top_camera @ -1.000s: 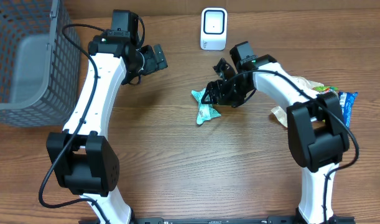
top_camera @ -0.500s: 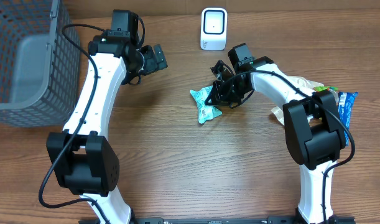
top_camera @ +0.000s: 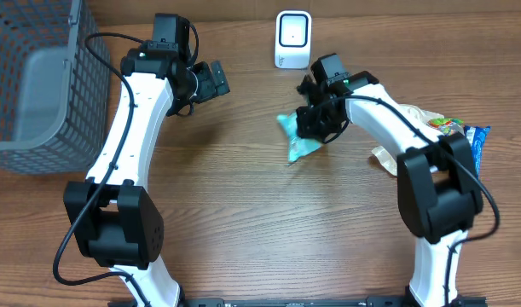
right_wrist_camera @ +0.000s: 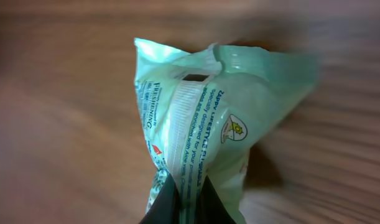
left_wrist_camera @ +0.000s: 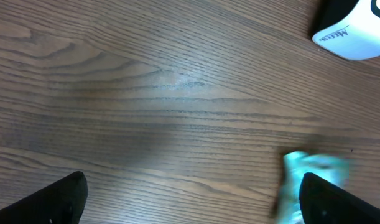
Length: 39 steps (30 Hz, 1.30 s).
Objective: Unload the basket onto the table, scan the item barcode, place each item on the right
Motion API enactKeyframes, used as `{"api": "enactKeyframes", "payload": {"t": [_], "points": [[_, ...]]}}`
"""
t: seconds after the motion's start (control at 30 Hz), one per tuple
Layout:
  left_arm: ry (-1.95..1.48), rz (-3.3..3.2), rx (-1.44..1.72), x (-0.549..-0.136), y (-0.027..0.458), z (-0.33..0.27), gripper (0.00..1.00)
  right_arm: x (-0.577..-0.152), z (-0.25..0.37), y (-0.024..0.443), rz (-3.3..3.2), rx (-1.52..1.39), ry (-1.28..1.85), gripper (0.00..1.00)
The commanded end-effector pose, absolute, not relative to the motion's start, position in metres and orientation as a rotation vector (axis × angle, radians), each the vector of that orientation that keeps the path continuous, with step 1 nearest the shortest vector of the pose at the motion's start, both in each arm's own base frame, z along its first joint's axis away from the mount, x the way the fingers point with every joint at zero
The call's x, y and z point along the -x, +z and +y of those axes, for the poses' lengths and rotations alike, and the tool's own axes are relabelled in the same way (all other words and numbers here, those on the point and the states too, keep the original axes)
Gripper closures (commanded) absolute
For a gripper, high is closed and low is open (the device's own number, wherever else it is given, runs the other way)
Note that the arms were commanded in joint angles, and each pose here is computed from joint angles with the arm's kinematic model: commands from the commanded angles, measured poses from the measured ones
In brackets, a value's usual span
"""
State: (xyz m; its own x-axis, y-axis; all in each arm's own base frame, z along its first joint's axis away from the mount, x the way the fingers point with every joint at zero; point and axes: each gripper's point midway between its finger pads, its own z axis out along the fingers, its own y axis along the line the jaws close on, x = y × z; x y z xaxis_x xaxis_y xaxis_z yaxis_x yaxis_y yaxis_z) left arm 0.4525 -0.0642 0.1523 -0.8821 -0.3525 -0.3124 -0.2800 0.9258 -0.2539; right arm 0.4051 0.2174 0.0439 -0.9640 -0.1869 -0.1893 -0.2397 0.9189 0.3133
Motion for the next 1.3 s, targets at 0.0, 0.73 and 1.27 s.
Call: {"api": "enactKeyframes", "payload": {"t": [0.0,0.73,1.27], "points": [[-0.280,2.714,0.436,-0.455,0.159,-0.066,0.00,-0.440,0.172,0.096,2.702,0.205,-0.104,0.96],[-0.280,2.714,0.437,-0.455,0.159,-0.066,0.00,-0.419,0.189,0.070,2.112,0.649,-1.355,0.96],[-0.280,2.714,0.437,-0.455,0.159,-0.066,0.00,-0.349,0.279,0.038,2.442,0.835,-0.817,0.47]]}}
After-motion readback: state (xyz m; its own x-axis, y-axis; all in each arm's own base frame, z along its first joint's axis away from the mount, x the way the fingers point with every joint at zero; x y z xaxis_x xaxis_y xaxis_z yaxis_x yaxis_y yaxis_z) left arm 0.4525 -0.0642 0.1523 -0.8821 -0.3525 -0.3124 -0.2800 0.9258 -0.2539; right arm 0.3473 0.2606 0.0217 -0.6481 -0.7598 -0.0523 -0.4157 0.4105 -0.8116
